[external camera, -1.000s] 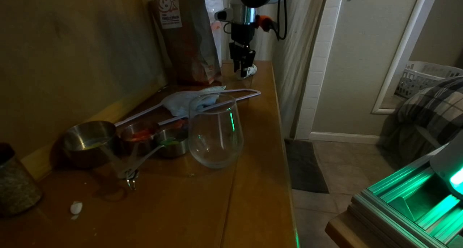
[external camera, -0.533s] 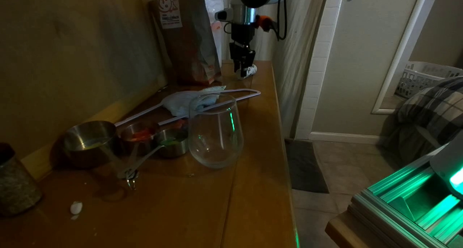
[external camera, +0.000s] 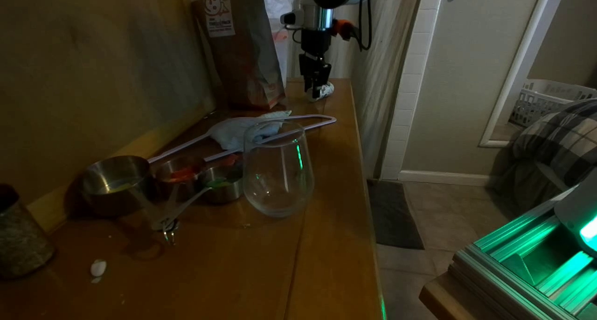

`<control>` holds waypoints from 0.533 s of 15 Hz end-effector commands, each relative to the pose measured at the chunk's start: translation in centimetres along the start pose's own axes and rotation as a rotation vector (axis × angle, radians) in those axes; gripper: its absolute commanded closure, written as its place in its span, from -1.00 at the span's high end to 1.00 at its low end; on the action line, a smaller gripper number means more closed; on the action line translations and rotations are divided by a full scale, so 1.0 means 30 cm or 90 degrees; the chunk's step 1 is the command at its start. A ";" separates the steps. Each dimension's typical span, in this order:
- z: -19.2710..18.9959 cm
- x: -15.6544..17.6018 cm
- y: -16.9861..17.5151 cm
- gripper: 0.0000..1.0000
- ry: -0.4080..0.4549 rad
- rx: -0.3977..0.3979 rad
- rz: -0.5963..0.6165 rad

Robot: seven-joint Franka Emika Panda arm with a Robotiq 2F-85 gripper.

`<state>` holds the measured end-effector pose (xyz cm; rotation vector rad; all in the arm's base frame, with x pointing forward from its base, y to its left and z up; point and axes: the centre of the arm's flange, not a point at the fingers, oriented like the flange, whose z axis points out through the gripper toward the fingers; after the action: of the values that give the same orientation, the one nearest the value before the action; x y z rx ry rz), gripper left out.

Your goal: Place the small white container upright

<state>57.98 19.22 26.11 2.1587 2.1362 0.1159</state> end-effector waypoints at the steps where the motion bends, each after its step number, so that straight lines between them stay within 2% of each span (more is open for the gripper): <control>1: -0.074 -0.041 -0.012 -0.53 0.015 -0.008 0.029; 4: -0.144 -0.079 -0.015 -0.53 0.036 -0.019 0.066; 8: -0.256 -0.151 -0.030 -0.53 0.115 -0.022 0.148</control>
<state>58.13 16.92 30.98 2.3527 1.9916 0.2612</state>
